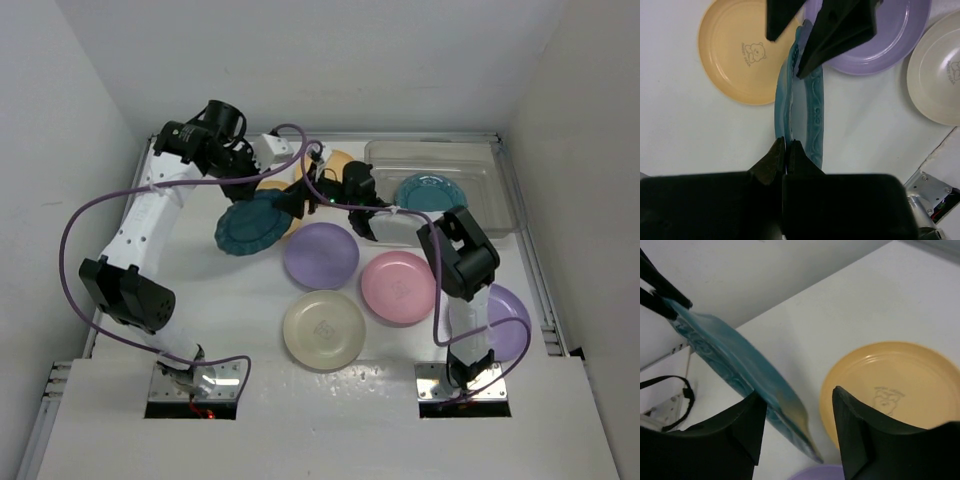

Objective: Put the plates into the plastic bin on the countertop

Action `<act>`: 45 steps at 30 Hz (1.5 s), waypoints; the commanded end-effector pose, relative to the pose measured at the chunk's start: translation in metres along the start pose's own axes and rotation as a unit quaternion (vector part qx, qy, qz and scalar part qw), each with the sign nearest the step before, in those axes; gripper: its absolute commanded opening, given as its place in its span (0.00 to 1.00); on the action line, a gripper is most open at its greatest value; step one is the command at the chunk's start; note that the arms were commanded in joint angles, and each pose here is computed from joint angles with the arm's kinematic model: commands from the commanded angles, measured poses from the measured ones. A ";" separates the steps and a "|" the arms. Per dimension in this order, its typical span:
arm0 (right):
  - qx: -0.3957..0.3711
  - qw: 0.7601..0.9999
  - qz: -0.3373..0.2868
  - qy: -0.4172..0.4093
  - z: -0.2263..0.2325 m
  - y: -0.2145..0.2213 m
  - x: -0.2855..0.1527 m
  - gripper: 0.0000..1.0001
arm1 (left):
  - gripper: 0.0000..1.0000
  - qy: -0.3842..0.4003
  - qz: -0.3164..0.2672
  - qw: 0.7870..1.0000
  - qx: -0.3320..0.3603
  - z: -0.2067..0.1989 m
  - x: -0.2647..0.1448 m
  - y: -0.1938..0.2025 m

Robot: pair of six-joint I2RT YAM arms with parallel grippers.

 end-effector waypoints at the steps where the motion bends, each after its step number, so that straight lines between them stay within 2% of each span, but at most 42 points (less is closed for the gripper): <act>1: -0.006 0.998 -0.013 -0.058 0.020 -0.002 0.017 0.53 | 0.00 -0.040 -0.071 0.996 0.027 0.000 -0.028 -0.021; 3: 0.004 0.998 -0.022 -0.057 0.022 -0.002 0.018 0.21 | 0.00 -0.039 -0.071 0.996 0.021 0.000 -0.025 -0.021; 5: 0.012 0.998 -0.037 -0.041 0.022 0.001 0.014 0.00 | 0.00 -0.042 -0.075 0.996 0.023 0.001 -0.025 -0.022; 9: -0.006 0.996 -0.083 -0.040 0.039 -0.020 0.003 0.00 | 0.00 -0.033 -0.069 0.997 0.001 0.004 -0.015 -0.013; 12: 0.006 0.994 -0.101 -0.028 0.045 -0.031 -0.006 0.00 | 0.00 -0.063 -0.074 0.995 -0.037 0.016 -0.019 -0.009; 13: 0.006 0.993 -0.116 -0.018 0.047 -0.041 -0.010 0.00 | 0.13 -0.090 -0.081 0.991 -0.057 0.024 -0.023 -0.011; 15: 0.030 0.992 -0.125 -0.002 0.052 -0.049 -0.019 0.00 | 0.49 -0.134 -0.091 0.983 -0.092 0.041 -0.033 -0.006; 16: 0.033 0.989 -0.145 0.022 0.048 -0.063 -0.028 0.00 | 0.74 -0.158 -0.100 0.975 -0.123 0.048 -0.040 -0.006; 17: 0.035 0.987 -0.152 0.030 0.052 -0.075 -0.036 0.00 | 0.84 -0.209 -0.102 0.961 -0.149 0.066 -0.048 0.000; 19: 0.046 0.977 -0.194 0.072 0.050 -0.101 -0.060 0.00 | 0.91 -0.263 -0.113 0.940 -0.183 0.081 -0.065 0.007; 20: 0.061 0.975 -0.194 0.091 0.048 -0.102 -0.066 0.00 | 0.93 -0.306 -0.125 0.920 -0.212 0.094 -0.081 0.015; 21: 0.096 0.961 -0.216 0.141 0.032 -0.100 -0.082 0.00 | 0.93 -0.320 -0.133 0.911 -0.223 0.100 -0.089 0.018; 22: 0.092 0.950 -0.249 0.162 0.030 -0.121 -0.104 0.00 | 0.93 -0.334 -0.139 0.903 -0.233 0.103 -0.097 0.023; 24: 0.123 0.926 -0.270 0.234 0.009 -0.118 -0.133 0.00 | 0.93 -0.348 -0.142 0.892 -0.251 0.112 -0.106 0.036; 25: 0.128 0.891 -0.309 0.307 -0.004 -0.129 -0.165 0.00 | 0.93 -0.348 -0.141 0.891 -0.255 0.112 -0.107 0.041; 27: 0.147 0.861 -0.302 0.381 -0.014 -0.120 -0.191 0.00 | 0.93 -0.338 -0.132 0.892 -0.269 0.112 -0.102 0.056; 28: 0.156 0.816 -0.310 0.463 -0.029 -0.117 -0.220 0.00 | 0.93 -0.335 -0.132 0.892 -0.273 0.110 -0.102 0.059; 30: 0.172 0.786 -0.278 0.525 -0.036 -0.101 -0.240 0.00 | 0.93 -0.322 -0.122 0.895 -0.285 0.108 -0.094 0.071; 31: 0.165 0.754 -0.288 0.567 -0.046 -0.101 -0.261 0.00 | 0.93 -0.324 -0.115 0.892 -0.293 0.110 -0.094 0.079; 36: 0.187 0.712 -0.254 0.628 -0.066 -0.086 -0.297 0.00 | 0.92 -0.326 -0.116 0.888 -0.304 0.110 -0.094 0.092; 37: 0.187 0.712 -0.255 0.626 -0.068 -0.092 -0.300 0.00 | 0.92 -0.325 -0.118 0.887 -0.306 0.111 -0.096 0.095; 42: 0.259 0.684 -0.221 0.646 -0.093 -0.067 -0.324 0.00 | 0.92 -0.322 -0.113 0.886 -0.313 0.111 -0.094 0.107; 45: 0.288 0.678 -0.218 0.640 -0.106 -0.053 -0.330 0.00 | 0.92 -0.319 -0.112 0.886 -0.317 0.111 -0.092 0.110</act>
Point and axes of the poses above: each gripper's point midway between its finger pads, its own x axis out along the fingers, its own z axis along the line the jaws close on, y = z × x, the point moved 8 cm from there along -x, back along the fingers, and after that the axes turned 2 degrees about x, right-handed, at the moved point
